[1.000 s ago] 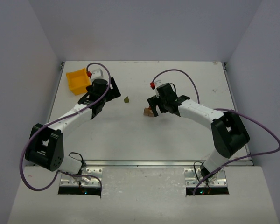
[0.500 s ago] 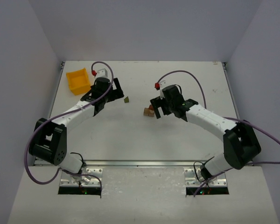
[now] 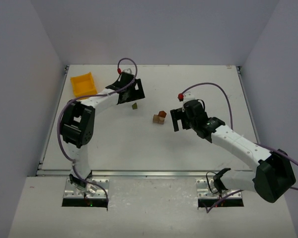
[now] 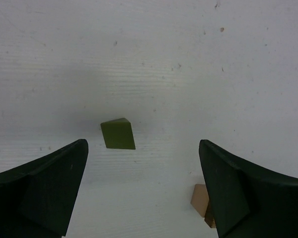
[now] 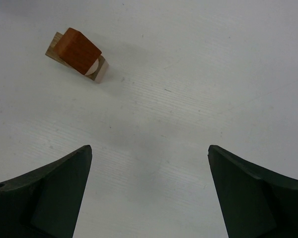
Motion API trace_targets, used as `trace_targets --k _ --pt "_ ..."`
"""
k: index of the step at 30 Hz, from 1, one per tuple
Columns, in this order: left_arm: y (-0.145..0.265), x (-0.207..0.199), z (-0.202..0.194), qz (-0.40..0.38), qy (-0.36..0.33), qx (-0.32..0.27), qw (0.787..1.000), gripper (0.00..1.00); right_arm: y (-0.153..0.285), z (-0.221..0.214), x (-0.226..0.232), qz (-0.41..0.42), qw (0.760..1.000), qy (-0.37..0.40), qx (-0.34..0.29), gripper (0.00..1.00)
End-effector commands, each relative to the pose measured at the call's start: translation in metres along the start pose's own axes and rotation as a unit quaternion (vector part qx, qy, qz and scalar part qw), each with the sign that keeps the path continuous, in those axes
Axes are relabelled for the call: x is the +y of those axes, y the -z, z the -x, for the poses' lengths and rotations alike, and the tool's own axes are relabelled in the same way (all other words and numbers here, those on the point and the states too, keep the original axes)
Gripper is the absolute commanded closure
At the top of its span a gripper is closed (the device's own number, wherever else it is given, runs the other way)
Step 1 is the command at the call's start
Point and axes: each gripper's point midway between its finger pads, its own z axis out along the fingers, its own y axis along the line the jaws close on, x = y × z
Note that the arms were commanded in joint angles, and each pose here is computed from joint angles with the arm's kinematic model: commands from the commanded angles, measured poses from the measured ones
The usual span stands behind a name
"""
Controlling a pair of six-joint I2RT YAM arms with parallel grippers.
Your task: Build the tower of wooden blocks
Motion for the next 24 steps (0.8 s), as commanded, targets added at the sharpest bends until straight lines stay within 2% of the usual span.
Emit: trace_targets --k 1,8,9,13,24 --pt "-0.012 -0.009 -0.001 0.052 -0.003 0.007 0.999 0.17 0.004 0.000 -0.011 -0.034 0.999 -0.019 -0.015 0.01" --pt "-0.023 -0.004 -0.018 0.131 -0.035 0.015 0.991 0.35 0.005 -0.004 -0.023 -0.066 0.997 -0.022 -0.019 0.01" --pt "-0.024 -0.001 -0.019 0.146 -0.034 0.016 0.989 0.41 0.005 -0.005 -0.023 -0.067 0.997 -0.022 -0.019 0.01" --pt "-0.027 0.001 -0.021 0.162 -0.035 0.015 0.986 0.53 0.006 -0.006 -0.025 -0.070 0.997 -0.023 -0.020 0.01" --pt "-0.031 0.005 -0.019 0.193 -0.044 0.009 0.980 0.62 0.009 -0.008 -0.031 -0.084 0.996 -0.023 -0.024 0.01"
